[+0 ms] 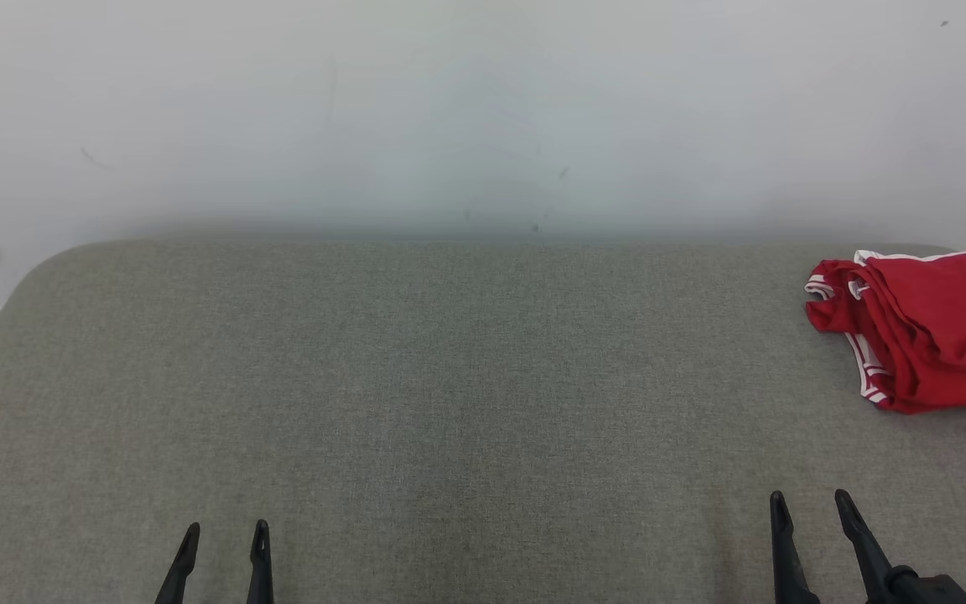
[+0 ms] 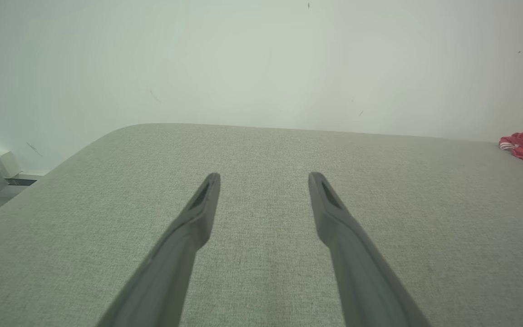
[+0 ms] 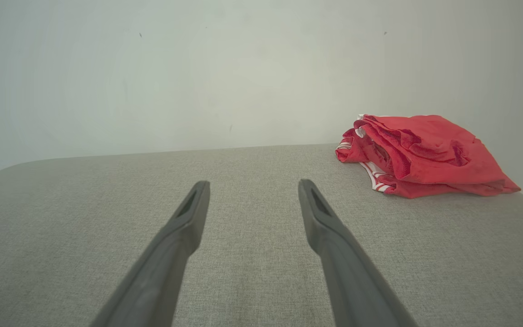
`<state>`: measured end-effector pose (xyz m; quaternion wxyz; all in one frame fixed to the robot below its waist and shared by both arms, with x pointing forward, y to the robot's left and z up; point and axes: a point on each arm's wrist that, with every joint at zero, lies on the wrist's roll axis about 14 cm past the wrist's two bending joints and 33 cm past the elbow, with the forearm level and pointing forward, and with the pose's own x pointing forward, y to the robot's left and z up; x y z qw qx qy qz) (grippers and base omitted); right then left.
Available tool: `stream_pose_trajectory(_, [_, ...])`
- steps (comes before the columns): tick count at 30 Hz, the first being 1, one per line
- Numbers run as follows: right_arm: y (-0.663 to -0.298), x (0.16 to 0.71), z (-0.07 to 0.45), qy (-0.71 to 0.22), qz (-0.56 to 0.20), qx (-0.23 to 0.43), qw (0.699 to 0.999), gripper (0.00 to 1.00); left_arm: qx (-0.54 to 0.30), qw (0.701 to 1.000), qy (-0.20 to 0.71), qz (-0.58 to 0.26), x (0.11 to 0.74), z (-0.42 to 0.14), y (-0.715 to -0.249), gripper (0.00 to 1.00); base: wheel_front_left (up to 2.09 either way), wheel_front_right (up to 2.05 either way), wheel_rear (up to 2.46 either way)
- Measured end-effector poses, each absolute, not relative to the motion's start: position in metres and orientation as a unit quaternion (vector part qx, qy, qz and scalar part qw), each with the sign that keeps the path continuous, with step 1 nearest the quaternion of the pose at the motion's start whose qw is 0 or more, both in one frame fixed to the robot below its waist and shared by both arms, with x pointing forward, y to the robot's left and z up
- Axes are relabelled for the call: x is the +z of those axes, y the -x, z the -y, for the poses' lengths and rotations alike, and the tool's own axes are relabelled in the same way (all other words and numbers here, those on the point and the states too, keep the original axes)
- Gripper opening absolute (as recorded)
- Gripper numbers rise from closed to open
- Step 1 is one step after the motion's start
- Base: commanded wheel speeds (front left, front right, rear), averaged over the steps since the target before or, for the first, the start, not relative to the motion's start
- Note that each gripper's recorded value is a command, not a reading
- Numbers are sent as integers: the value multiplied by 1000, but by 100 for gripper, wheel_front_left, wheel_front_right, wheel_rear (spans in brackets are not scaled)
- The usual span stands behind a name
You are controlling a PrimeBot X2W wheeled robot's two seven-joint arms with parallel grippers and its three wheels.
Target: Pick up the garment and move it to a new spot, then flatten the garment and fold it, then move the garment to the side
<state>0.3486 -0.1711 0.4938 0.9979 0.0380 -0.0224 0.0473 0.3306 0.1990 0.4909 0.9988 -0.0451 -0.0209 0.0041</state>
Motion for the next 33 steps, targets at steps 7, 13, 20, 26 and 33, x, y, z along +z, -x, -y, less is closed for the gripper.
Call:
stream_pose_trajectory(7, [-348,493,171,-38,22,48,998,100,6,999,46,21,491,-200,-330,100,0,0,0])
stream_pose_trajectory(13, [-348,494,170,-39,22,49,998,100,5,999,45,19,489,-200,-329,100,0,0,0])
stream_pose_trajectory(20, [-341,473,171,-41,-11,46,998,0,6,999,49,-14,469,-198,-321,0,0,0,0])
stream_pose_trajectory(26, [-339,463,178,-84,-35,27,996,0,17,995,92,-30,461,-200,-320,0,0,0,0])
stream_pose_trajectory(33, [-341,462,186,-149,-43,4,988,0,28,987,157,-32,461,-201,-324,0,0,0,0])
